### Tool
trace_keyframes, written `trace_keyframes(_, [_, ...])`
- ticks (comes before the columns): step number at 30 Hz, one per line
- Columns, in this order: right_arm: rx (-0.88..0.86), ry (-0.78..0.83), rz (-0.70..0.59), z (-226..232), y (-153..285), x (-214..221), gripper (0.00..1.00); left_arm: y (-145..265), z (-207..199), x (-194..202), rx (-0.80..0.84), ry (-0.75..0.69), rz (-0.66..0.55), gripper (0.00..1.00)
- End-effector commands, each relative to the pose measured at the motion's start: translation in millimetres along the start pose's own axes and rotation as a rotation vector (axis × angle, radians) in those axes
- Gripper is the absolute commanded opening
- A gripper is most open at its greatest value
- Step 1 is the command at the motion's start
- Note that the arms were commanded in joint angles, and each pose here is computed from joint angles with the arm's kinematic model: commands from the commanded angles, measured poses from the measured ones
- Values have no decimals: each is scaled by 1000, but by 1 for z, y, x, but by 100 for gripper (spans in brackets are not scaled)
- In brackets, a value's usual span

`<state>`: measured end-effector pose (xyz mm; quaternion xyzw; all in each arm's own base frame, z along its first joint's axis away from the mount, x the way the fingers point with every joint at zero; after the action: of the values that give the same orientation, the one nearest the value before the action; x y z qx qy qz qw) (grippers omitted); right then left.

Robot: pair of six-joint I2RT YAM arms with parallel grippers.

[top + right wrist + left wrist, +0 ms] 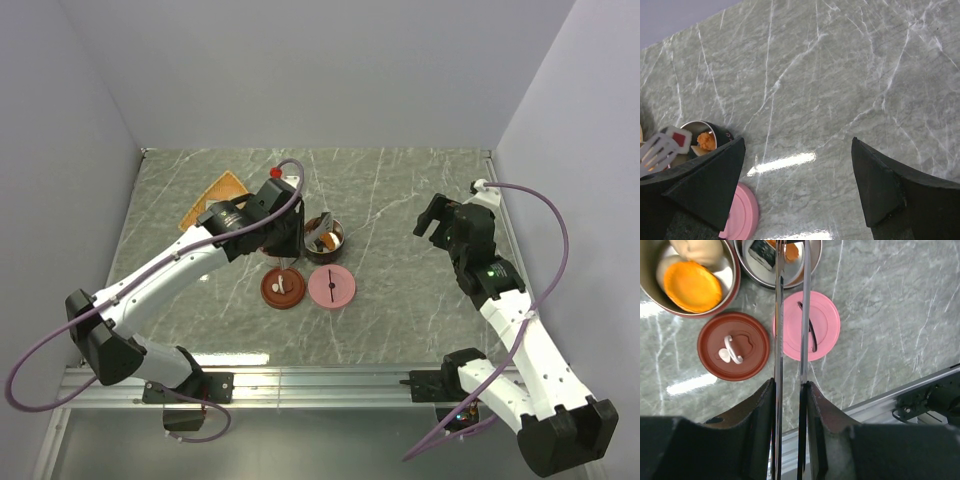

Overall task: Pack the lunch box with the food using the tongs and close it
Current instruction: Place the food into the lunch box

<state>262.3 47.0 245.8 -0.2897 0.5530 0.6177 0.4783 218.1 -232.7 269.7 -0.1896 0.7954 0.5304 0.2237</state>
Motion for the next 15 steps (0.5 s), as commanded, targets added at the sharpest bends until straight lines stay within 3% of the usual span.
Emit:
trace_keyframes(1, [-2, -15, -54, 1, 7, -13, 93, 2, -18, -10, 74, 32, -40, 23])
trace_keyframes(15, [6, -2, -51, 0, 8, -13, 93, -29, -23, 1, 70, -9, 27, 23])
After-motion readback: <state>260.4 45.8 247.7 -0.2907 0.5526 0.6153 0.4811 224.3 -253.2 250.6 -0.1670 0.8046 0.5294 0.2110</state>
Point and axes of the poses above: each gripper's point midway between its finger pads, its own y axis back along the fingers, its own z axis along the line the jaws close on, x = y × z, the point moved 5 cm from there along y, back along the fingers, and after that the axes turned 5 degrees about y, right-handed, at the moved point
